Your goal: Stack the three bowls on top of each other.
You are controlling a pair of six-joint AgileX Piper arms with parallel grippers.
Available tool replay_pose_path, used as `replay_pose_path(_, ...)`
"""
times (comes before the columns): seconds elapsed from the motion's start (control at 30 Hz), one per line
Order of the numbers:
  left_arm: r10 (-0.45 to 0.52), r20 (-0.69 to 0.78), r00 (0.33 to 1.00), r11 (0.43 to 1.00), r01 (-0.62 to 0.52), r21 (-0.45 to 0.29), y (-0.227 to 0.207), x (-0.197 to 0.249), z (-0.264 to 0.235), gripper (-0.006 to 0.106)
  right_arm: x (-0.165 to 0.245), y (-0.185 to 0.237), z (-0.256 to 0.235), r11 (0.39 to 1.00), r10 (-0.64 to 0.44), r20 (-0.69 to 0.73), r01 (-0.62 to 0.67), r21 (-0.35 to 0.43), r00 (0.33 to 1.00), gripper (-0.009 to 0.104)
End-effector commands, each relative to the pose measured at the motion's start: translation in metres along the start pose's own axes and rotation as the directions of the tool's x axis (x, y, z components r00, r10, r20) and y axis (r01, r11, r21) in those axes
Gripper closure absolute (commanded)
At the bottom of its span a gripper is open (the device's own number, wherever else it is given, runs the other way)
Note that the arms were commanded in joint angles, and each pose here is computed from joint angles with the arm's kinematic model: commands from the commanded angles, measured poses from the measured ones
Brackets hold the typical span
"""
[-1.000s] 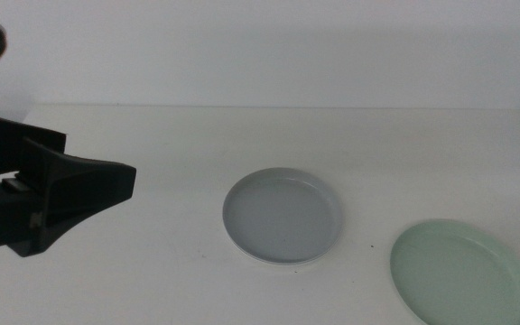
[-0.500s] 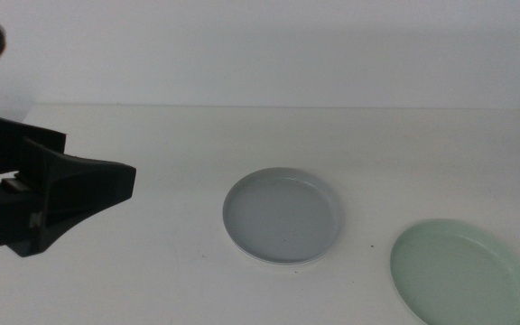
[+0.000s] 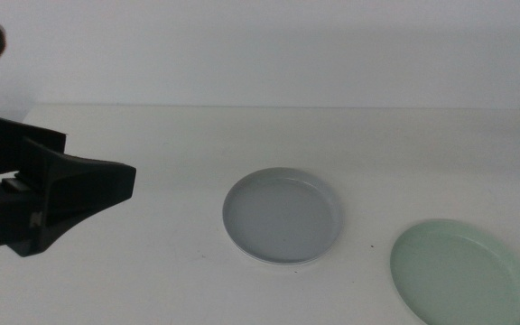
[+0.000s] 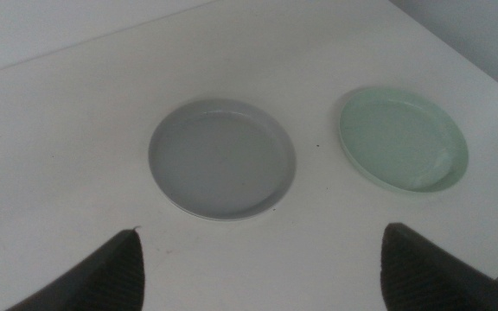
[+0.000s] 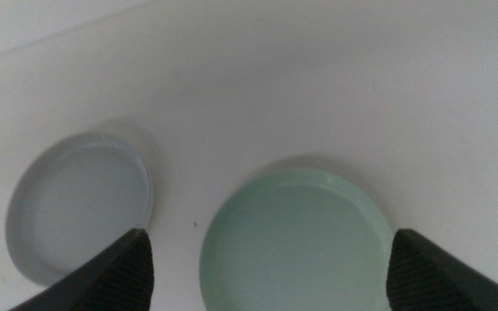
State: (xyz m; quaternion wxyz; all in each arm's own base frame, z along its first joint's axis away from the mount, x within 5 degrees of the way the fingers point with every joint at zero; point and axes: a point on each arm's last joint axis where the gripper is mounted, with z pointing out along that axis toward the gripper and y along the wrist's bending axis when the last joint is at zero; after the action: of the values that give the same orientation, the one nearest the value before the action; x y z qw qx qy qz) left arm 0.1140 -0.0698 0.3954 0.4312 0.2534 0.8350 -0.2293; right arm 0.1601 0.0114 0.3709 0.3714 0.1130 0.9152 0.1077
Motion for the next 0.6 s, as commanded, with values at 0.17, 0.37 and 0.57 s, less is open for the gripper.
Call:
replay_pose_path(0.17, -0.002, 0.011, 1.000, 1.000, 0.002, -0.011, 0.001, -0.001, -0.001, 0.007, -0.004, -0.011, 0.035, 0.986, -0.065, -0.278, 0.105, 0.129, 0.958, 0.015)
replay_pose_path(0.37, -0.002, 0.011, 1.000, 1.000, 0.002, -0.011, 0.001, -0.001, -0.001, 0.007, -0.016, -0.045, 0.095, 0.971, 0.018, -0.426, 0.086, 0.223, 0.904, 0.017)
replay_pose_path(0.57, -0.002, 0.014, 1.000, 1.000, 0.002, -0.012, 0.001, -0.001, -0.001, 0.007, -0.013, -0.080, 0.154, 0.967, 0.134, -0.535, 0.010, 0.256, 0.834, 0.019)
